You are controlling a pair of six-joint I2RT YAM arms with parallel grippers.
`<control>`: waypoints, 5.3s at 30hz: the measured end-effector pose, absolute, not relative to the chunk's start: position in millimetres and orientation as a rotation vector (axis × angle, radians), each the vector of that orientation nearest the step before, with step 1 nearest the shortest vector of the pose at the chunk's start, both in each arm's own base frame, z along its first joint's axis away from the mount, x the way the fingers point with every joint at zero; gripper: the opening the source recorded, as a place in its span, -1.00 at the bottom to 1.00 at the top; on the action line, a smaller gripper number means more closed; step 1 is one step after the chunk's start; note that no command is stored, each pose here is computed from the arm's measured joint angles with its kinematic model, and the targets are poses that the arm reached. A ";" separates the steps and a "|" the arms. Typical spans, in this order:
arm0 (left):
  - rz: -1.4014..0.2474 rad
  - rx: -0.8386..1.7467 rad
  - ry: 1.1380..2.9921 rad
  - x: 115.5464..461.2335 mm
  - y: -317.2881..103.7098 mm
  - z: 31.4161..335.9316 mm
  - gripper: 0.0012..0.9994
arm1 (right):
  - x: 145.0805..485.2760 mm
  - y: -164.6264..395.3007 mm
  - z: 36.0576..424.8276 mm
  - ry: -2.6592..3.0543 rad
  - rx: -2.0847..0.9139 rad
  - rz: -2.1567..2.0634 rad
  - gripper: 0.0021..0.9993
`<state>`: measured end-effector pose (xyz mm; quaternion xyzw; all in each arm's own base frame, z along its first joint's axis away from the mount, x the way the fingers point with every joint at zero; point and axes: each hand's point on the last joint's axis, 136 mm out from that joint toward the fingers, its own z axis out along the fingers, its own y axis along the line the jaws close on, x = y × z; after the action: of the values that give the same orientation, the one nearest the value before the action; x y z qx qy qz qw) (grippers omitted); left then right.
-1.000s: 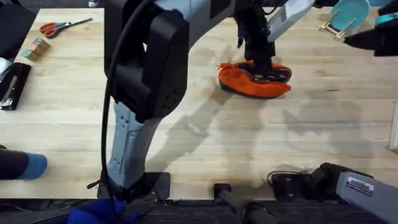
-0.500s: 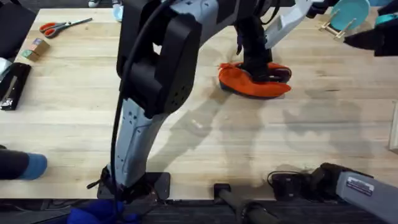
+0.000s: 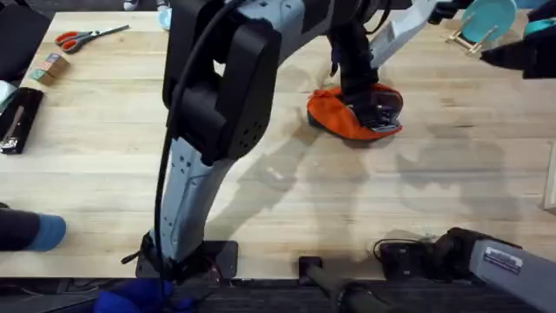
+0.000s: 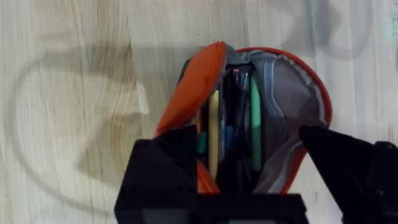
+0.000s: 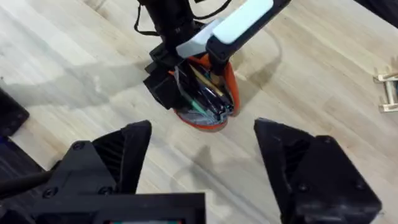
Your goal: Unzip the bag, pick up the pens from the table one at a time and place them inside, then zip the bag closed.
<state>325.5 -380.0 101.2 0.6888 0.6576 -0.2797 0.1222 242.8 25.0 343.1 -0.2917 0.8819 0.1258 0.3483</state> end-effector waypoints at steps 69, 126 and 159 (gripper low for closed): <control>-0.565 1.414 2.023 334.5 -189.8 243.3 0.99 | 244.8 30.1 344.7 2.267 -0.786 0.327 1.00; -0.739 1.475 1.896 311.4 -178.3 174.3 0.99 | 239.4 58.7 358.3 2.164 -0.820 0.515 0.99; -0.739 1.476 1.895 311.4 -178.3 174.3 0.99 | 315.7 132.3 289.3 2.215 -1.185 0.543 0.99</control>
<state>311.4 -178.3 174.3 0.5585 0.7172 -0.2795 0.3091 315.7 132.3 289.3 -0.4424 0.8269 0.2028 0.2817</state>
